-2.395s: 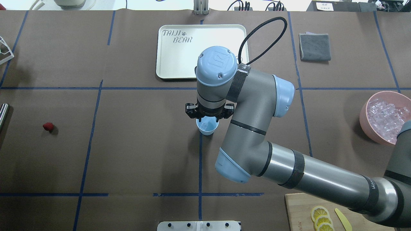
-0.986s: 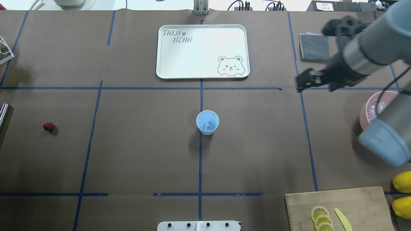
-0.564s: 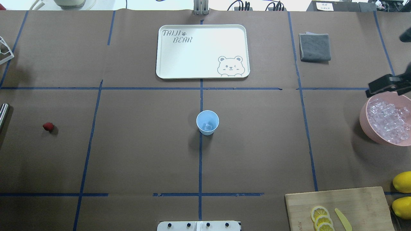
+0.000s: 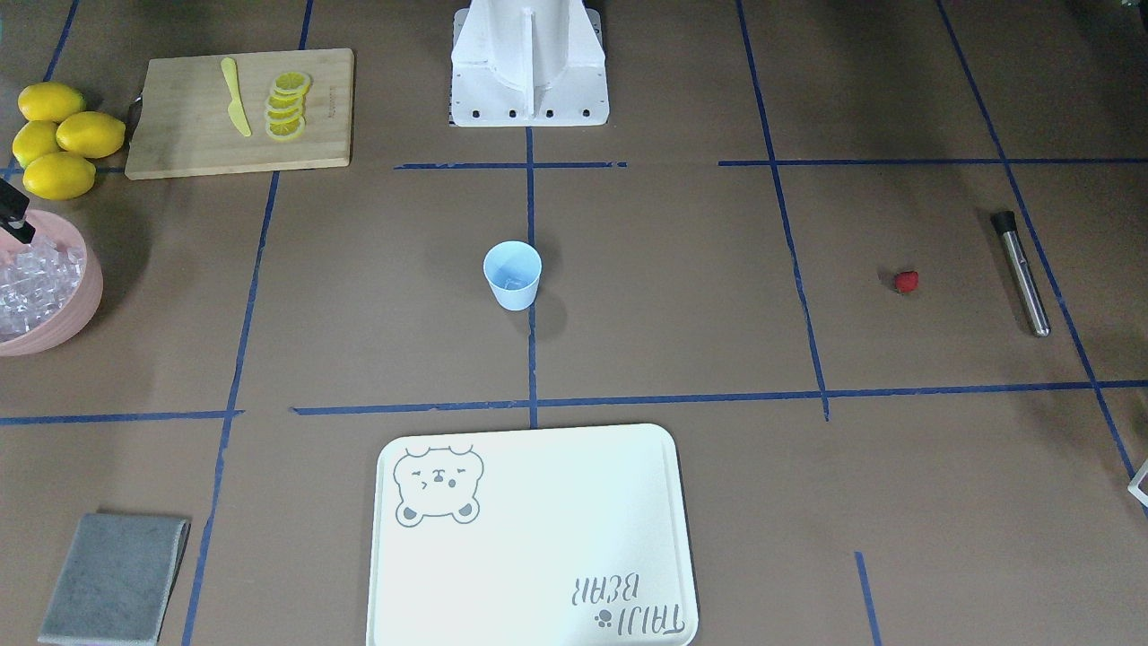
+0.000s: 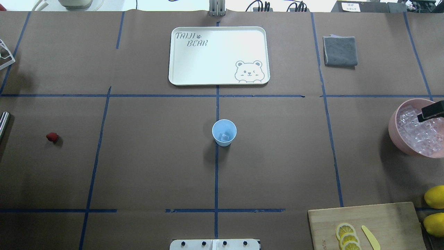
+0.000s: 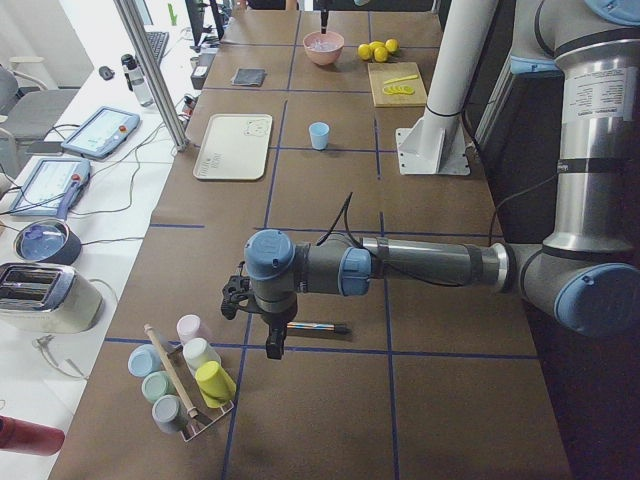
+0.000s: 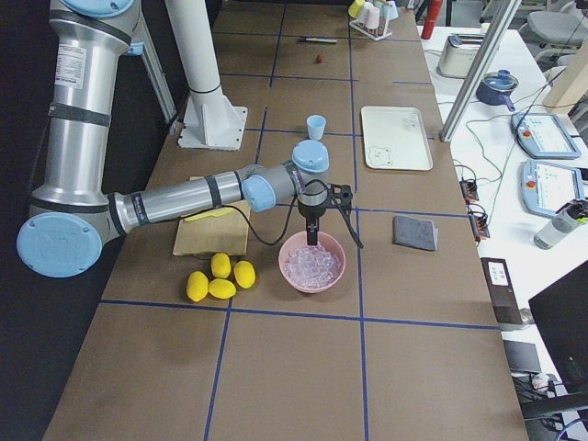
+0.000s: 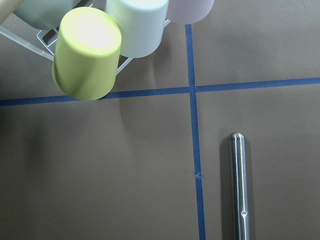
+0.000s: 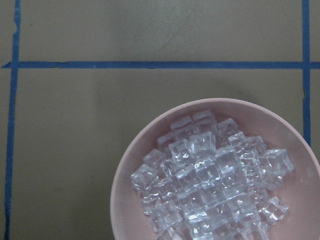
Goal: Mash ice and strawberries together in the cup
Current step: 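Lower the right gripper into the bowl and grasp another ice cube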
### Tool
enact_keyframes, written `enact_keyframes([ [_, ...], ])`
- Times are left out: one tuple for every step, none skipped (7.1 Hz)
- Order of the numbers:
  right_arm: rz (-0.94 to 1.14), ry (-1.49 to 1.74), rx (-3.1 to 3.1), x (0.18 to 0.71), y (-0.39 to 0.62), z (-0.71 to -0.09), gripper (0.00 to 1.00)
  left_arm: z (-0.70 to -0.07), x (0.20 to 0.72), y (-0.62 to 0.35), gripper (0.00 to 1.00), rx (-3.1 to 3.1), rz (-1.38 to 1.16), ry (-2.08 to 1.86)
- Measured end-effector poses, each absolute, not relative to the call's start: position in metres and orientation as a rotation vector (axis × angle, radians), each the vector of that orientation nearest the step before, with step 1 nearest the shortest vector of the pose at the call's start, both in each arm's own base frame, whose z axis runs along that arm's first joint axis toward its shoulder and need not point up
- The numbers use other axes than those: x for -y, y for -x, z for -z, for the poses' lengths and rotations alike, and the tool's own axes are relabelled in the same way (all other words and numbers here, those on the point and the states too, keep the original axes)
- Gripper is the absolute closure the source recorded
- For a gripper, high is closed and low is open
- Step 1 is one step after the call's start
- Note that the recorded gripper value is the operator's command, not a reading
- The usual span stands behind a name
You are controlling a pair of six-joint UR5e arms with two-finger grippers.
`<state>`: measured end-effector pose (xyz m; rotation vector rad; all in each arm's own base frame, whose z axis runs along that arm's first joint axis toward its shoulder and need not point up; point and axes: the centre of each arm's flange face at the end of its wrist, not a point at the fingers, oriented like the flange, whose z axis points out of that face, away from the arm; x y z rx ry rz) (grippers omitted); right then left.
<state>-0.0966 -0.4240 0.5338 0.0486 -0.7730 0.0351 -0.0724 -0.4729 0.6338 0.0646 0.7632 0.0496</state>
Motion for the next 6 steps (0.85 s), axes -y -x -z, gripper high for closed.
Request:
enact_keyframes([
  [-0.042, -0.022, 0.761, 0.422, 0.097, -0.551, 0.01, -0.634, 0.473, 0.072, 0.00, -0.763, -0.050, -0.065],
  [-0.043, 0.002, 0.751, 0.423, 0.101, -0.567, 0.01, -0.634, 0.473, 0.072, 0.00, -0.763, -0.050, -0.065],
  [-0.035, 0.016, 0.748, 0.422, 0.106, -0.576, 0.01, -0.634, 0.473, 0.072, 0.00, -0.763, -0.051, -0.065],
  [-0.016, 0.027, 0.746, 0.420, 0.116, -0.580, 0.01, -0.634, 0.473, 0.072, 0.00, -0.763, -0.051, -0.065],
  [0.008, 0.039, 0.742, 0.418, 0.127, -0.582, 0.01, -0.634, 0.473, 0.072, 0.00, -0.763, -0.051, -0.065],
  [0.023, 0.048, 0.736, 0.416, 0.134, -0.586, 0.03, -0.634, 0.473, 0.072, 0.00, -0.763, -0.051, -0.065],
])
